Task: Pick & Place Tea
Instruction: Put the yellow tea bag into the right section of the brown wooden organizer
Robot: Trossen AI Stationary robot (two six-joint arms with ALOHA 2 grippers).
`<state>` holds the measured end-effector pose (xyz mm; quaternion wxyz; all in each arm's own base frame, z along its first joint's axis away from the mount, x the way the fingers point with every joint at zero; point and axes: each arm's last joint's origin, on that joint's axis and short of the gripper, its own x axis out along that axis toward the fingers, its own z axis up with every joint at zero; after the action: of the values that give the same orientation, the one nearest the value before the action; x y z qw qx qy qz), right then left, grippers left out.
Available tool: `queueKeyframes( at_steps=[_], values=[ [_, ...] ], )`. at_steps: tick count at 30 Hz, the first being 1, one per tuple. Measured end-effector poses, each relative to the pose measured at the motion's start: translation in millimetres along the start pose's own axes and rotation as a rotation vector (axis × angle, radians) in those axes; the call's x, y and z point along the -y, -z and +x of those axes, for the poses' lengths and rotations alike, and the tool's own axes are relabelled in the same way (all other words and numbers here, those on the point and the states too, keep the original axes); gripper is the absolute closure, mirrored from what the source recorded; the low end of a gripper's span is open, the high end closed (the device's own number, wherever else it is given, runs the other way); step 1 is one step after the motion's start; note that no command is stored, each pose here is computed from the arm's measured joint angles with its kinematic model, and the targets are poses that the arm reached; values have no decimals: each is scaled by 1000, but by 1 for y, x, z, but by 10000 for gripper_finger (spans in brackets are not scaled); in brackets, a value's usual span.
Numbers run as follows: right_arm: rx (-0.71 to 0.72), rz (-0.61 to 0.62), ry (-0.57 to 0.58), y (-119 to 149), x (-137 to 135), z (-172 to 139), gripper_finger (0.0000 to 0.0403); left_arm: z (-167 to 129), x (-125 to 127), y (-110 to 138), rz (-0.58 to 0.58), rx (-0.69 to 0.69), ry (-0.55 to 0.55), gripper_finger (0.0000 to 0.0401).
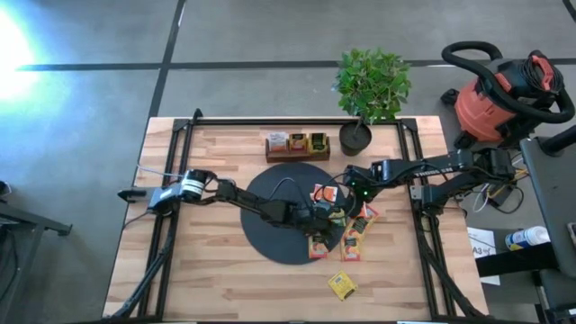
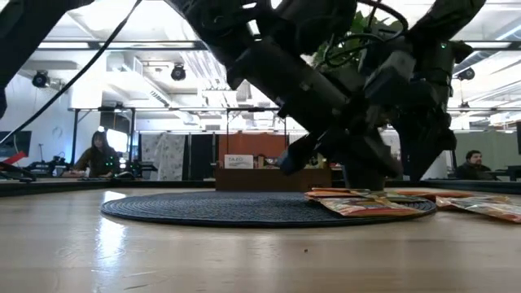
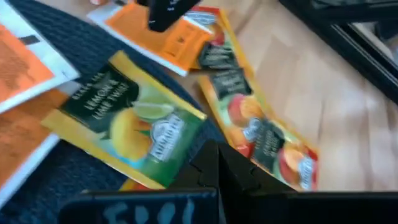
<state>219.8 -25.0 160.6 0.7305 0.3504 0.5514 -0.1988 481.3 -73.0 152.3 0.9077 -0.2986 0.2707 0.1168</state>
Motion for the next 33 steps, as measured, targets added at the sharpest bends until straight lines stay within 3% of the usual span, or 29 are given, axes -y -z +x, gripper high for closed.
queueKeyframes(
  at_steps=[23, 33],
  values=[
    [73, -24, -76, -7, -2, 21, 261, 15, -21, 12, -48, -64, -63, 401],
    [53, -62, -211, -10, -9, 20, 309, 16, -22, 12, -37, -66, -66, 401]
  ],
)
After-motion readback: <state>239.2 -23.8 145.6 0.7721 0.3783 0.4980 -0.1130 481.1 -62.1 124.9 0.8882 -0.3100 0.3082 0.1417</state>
